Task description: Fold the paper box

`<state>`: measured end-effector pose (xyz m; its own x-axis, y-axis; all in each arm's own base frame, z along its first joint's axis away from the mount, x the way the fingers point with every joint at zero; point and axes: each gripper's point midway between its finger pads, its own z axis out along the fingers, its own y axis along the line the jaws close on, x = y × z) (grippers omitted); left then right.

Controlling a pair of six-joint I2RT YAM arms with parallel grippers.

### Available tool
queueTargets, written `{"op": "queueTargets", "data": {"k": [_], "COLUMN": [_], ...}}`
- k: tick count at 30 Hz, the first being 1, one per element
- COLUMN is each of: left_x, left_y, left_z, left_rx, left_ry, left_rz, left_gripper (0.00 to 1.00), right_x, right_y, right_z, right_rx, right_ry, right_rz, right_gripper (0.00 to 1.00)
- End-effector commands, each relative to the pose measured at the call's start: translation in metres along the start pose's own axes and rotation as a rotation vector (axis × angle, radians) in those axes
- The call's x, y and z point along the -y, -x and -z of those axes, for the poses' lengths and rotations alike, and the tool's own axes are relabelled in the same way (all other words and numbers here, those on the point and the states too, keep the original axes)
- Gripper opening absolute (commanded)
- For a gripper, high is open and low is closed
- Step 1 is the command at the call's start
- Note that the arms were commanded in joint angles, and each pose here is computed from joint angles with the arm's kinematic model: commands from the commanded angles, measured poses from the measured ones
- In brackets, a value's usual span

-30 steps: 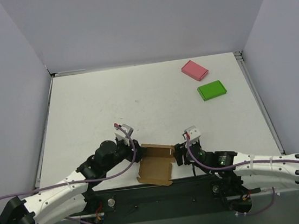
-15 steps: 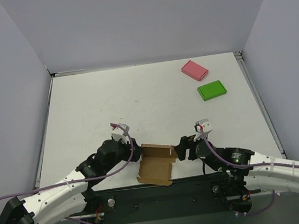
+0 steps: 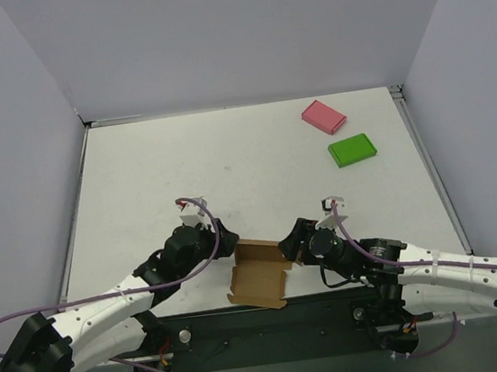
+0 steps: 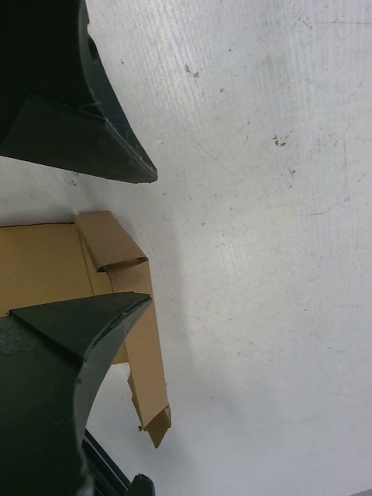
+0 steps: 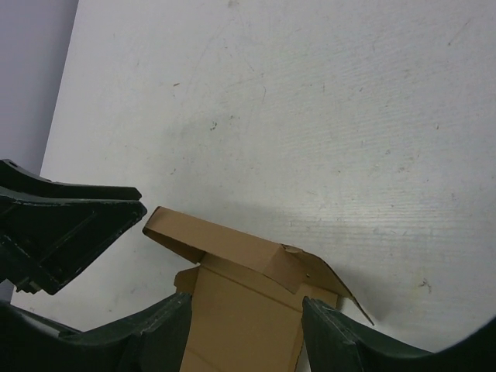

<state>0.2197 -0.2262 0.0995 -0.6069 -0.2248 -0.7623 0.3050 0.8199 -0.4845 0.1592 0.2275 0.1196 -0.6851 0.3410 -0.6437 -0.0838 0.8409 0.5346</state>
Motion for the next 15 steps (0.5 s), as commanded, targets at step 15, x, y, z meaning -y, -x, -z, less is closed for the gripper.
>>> {"op": "queueTargets", "data": {"k": [15], "left_x": [0.012], "left_y": [0.004], "left_z": [-0.005], "left_rx": [0.058], "left_ry": [-0.109], "left_rz": [0.104], "left_gripper": [0.68], "right_x": [-0.003], "right_y": [-0.002], "right_z": [-0.016], "right_rx": [0.017], "right_ry": [-0.019], "right_rz": [-0.109], "right_gripper": [0.59]}}
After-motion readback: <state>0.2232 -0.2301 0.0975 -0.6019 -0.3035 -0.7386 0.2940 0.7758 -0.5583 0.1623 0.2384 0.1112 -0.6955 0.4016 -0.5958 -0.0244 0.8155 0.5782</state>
